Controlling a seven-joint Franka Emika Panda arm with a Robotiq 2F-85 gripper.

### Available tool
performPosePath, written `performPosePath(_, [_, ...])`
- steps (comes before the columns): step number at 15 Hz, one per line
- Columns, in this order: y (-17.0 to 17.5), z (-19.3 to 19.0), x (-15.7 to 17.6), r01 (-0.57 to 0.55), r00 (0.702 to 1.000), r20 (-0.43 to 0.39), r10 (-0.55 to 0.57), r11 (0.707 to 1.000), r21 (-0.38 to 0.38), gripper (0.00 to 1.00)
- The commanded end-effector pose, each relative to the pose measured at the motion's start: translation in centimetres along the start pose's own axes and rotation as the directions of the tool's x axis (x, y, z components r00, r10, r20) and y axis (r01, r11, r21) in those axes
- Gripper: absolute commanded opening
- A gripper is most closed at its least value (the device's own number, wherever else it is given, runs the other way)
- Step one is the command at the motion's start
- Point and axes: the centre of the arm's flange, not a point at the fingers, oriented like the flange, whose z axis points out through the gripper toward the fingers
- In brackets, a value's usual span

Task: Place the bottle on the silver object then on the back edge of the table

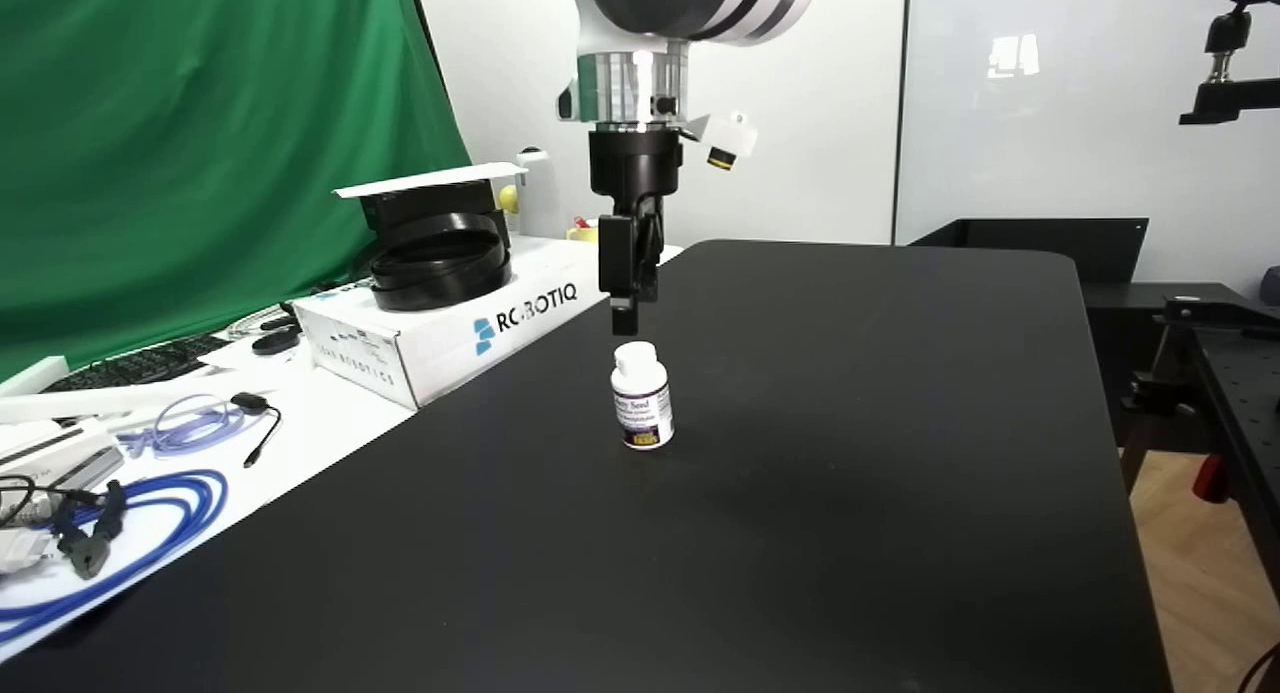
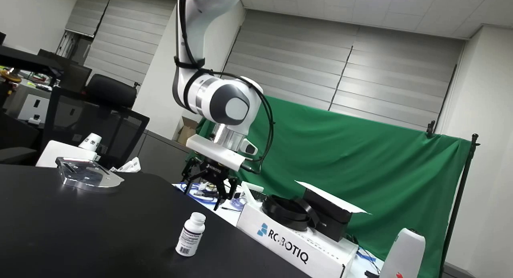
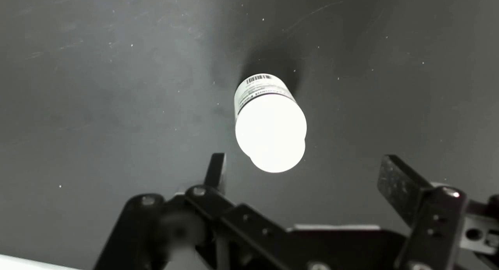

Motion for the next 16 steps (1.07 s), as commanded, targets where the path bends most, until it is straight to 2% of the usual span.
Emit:
performPosePath(1, [0.4, 1.1, -0.6, 0.005, 1.0, -0.003, -0.005, 1.0, -0.006, 1.0])
performPosePath(8, [0.4, 3.1, -0.4, 0.047, 0.999, 0.008, -0.047, 0.997, -0.053, 1.0])
performPosePath(13, [0.1, 4.1, -0.1, 0.082, 0.997, 0.002, -0.082, 0.995, -0.059, 1.0])
performPosePath(14, [0.0, 4.3, 0.0, 0.085, 0.996, -0.012, -0.086, 0.994, -0.067, 0.75])
performPosePath(15, [0.0, 4.4, 0.1, 0.096, 0.995, -0.021, -0.097, 0.993, -0.074, 0.73])
performPosePath(16, [-0.1, 4.4, 0.2, 0.096, 0.994, -0.039, -0.1, 0.992, -0.085, 0.67])
